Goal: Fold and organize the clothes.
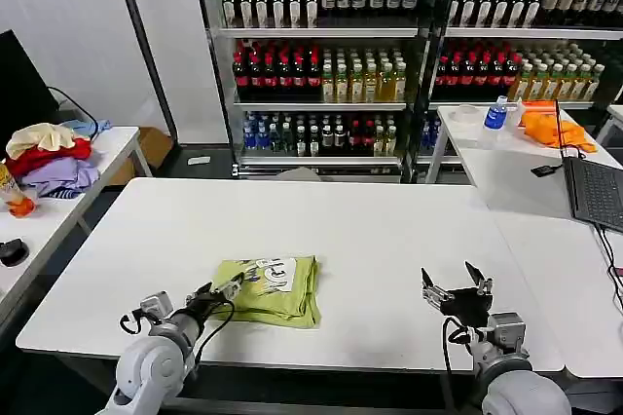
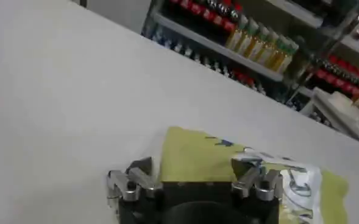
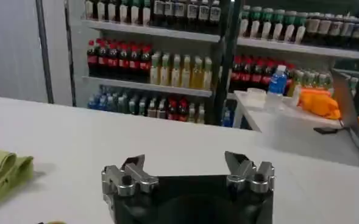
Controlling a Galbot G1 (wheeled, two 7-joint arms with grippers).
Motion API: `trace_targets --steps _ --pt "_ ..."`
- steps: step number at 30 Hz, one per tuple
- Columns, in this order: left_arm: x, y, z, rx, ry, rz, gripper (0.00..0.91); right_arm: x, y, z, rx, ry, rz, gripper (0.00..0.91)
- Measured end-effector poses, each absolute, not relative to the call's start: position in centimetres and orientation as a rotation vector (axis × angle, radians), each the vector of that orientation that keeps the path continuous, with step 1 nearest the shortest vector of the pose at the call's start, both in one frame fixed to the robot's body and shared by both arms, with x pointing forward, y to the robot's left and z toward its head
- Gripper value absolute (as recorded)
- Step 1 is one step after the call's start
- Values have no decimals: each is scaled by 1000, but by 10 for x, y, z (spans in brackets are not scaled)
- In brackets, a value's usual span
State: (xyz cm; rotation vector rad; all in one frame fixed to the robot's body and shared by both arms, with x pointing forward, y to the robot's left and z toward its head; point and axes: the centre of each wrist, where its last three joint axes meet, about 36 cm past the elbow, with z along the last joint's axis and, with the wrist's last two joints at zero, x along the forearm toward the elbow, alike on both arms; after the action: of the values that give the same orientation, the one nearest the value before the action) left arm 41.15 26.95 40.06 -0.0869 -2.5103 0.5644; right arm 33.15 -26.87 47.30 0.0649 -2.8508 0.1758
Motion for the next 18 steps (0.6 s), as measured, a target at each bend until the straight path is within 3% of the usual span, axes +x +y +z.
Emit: trace_targets --steps 1,2,3,18 --pt "412 269 399 -88 -2504 581 141 331 -269 473 65 -2851 177 907" --pt "412 268 398 -90 -2499 596 50 331 -269 474 65 -2852 178 907" --pt "412 267 396 -92 -2493 610 30 331 -269 474 65 -2853 179 907" --pt "411 263 388 -115 -2419 861 20 326 -270 478 58 -2854 181 907"
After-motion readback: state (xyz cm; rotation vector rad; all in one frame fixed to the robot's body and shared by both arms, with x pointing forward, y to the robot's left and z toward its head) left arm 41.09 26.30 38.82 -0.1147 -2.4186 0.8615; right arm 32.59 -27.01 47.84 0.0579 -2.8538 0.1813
